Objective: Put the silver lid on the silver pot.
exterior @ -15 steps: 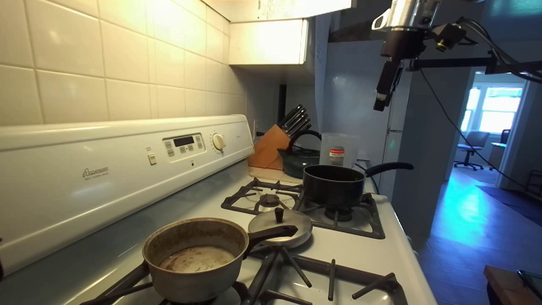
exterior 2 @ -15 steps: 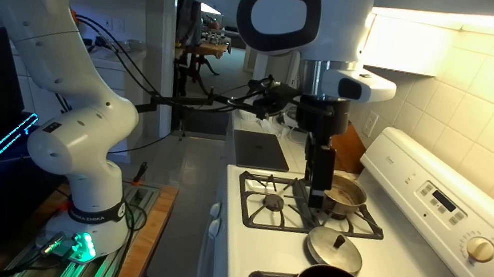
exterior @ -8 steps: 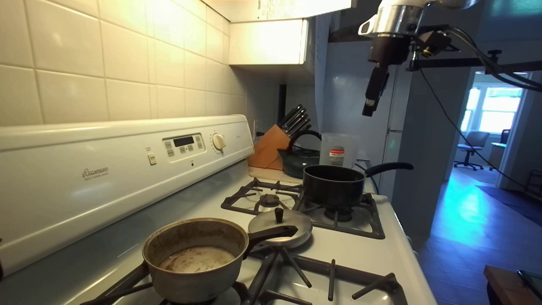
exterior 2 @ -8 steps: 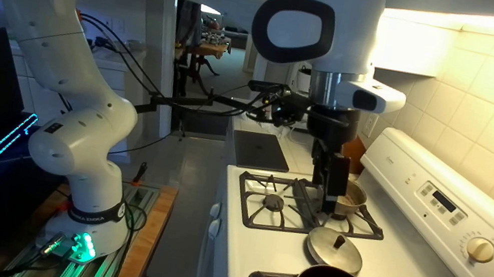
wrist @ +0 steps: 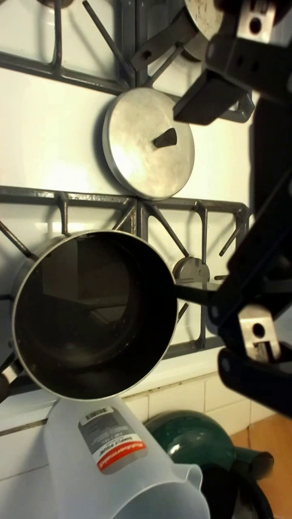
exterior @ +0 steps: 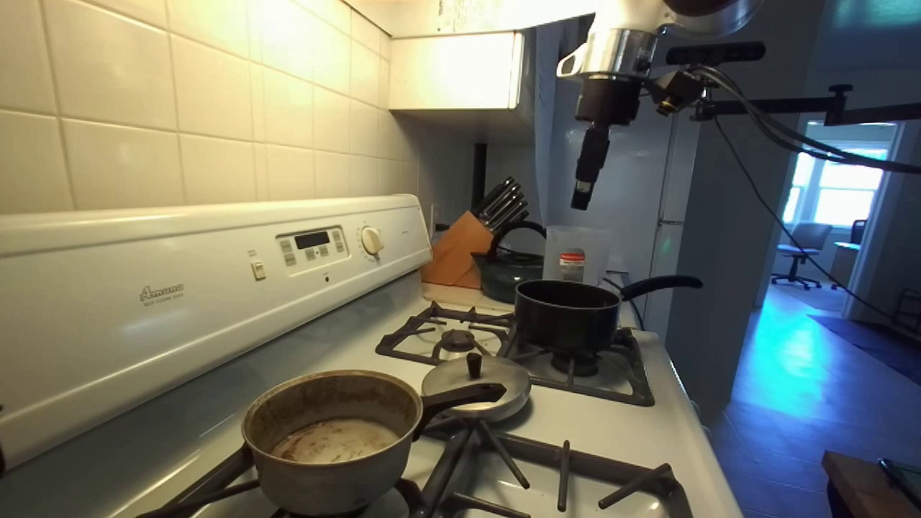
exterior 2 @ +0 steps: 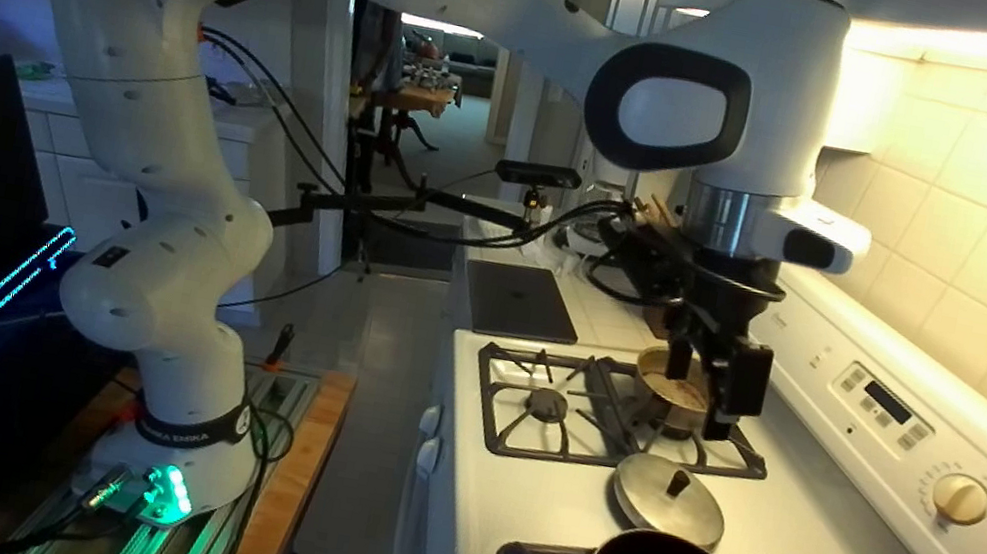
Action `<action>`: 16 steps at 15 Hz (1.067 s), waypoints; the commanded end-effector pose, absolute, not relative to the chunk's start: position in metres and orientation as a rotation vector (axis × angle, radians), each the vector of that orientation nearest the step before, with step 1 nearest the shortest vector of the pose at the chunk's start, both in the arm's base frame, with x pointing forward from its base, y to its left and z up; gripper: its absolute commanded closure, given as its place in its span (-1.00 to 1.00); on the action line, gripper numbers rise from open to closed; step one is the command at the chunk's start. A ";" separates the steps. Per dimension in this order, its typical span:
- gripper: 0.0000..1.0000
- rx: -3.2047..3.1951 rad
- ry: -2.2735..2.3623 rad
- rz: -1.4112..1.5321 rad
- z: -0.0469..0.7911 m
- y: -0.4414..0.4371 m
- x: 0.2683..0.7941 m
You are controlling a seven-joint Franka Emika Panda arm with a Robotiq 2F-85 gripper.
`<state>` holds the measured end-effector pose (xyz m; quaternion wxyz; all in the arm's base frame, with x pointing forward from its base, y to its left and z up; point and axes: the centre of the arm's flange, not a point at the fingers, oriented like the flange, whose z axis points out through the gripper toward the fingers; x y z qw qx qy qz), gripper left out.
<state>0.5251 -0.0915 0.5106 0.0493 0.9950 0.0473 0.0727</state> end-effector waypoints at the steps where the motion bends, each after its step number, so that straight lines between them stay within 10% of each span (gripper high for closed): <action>1: -1.00 3.073 0.236 0.195 0.502 -0.083 0.559; 16: -1.00 3.103 -0.102 0.099 0.457 -0.033 0.599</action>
